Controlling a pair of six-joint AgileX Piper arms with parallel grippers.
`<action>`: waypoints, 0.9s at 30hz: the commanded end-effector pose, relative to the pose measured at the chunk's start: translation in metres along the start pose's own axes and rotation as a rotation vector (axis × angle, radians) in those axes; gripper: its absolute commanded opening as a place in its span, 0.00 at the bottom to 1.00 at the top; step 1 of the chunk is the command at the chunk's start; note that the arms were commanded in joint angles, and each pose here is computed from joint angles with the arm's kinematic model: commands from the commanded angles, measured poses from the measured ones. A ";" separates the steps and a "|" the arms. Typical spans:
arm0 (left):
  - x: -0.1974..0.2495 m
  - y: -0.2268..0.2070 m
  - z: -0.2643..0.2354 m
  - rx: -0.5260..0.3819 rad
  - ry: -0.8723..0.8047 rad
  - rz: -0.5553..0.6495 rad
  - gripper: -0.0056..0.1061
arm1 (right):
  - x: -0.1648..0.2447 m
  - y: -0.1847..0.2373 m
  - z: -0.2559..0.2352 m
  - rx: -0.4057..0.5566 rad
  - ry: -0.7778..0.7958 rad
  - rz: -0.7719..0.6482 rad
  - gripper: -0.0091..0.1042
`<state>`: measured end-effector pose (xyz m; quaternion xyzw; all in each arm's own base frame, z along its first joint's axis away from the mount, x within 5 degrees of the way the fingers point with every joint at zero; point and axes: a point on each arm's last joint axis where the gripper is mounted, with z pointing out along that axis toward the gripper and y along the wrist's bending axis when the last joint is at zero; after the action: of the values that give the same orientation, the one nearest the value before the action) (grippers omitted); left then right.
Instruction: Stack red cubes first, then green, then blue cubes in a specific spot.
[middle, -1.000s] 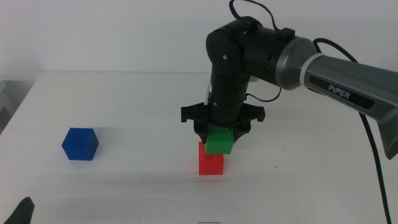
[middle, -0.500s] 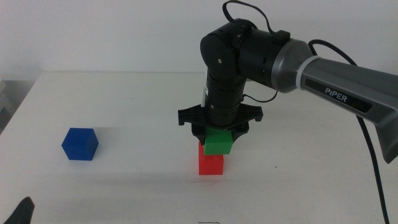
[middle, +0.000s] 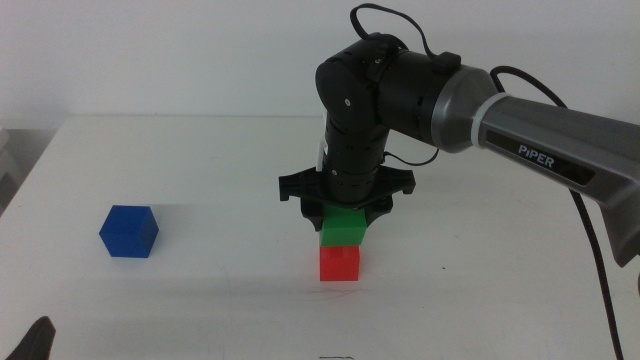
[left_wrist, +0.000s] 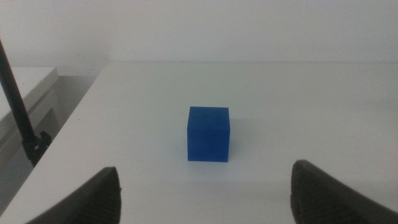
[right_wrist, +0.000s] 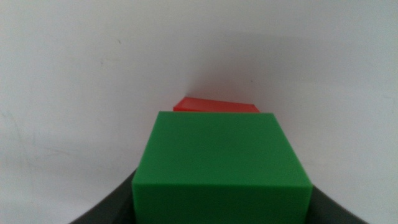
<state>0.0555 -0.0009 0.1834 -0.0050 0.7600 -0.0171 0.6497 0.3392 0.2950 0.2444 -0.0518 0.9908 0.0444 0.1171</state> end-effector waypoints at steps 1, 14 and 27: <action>-0.009 -0.001 -0.002 0.007 -0.101 -0.007 0.89 | -0.006 0.001 -0.034 -0.051 -0.103 0.005 0.07; -0.009 -0.001 -0.002 0.007 -0.101 -0.007 0.89 | -0.005 0.002 -0.014 -0.012 -0.045 0.022 0.07; -0.009 -0.001 -0.002 0.007 -0.101 -0.007 0.89 | -0.007 -0.001 -0.014 0.014 -0.070 0.036 0.75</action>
<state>0.0555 -0.0009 0.1834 -0.0050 0.7600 -0.0171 0.6497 0.3452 0.2980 0.2224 -0.0325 0.9936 0.0222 0.1062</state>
